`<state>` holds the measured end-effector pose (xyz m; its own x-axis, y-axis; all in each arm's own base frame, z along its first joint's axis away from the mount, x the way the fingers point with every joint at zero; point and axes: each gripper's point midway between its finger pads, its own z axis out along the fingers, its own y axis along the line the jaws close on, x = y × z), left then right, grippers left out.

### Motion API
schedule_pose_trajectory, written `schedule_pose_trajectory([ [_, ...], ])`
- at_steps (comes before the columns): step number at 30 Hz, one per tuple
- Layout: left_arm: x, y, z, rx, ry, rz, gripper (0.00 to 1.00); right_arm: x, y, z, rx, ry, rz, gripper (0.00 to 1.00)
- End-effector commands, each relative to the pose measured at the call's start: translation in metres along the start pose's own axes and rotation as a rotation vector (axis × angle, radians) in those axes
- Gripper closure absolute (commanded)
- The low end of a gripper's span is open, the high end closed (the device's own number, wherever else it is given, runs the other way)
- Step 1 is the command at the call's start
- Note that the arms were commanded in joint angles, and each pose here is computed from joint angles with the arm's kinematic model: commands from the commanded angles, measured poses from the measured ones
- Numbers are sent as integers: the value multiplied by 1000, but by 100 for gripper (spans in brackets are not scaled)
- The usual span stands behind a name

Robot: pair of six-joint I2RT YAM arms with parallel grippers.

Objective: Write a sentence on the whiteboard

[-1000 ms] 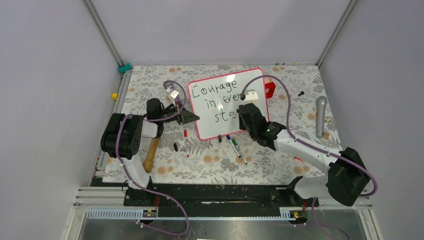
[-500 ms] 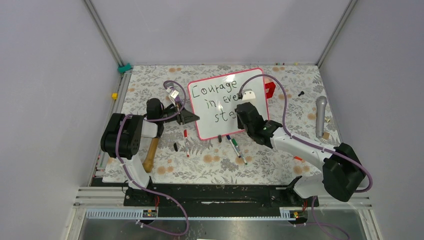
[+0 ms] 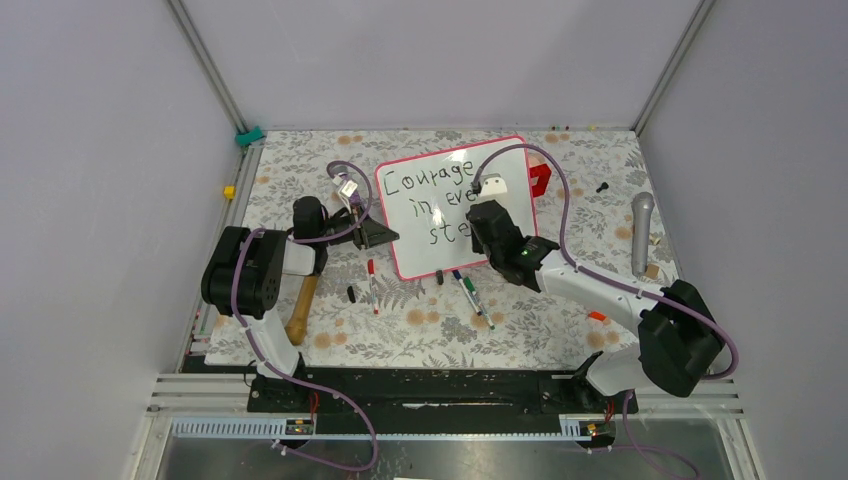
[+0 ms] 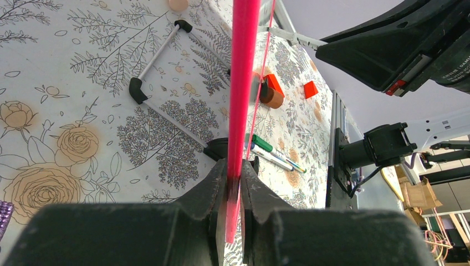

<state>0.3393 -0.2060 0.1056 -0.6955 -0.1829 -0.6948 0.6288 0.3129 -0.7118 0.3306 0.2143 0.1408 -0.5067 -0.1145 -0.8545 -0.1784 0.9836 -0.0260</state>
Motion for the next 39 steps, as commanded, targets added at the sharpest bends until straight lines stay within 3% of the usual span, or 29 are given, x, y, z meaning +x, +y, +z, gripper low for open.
schedule_pose_trajectory([
  [1, 0, 4, 3, -34, -2, 5, 100, -22, -5, 3, 41, -55, 25, 100],
  [39, 0, 4, 3, -33, -4, 7, 100, 32, -5, -11, -26, 73, 75, 100],
])
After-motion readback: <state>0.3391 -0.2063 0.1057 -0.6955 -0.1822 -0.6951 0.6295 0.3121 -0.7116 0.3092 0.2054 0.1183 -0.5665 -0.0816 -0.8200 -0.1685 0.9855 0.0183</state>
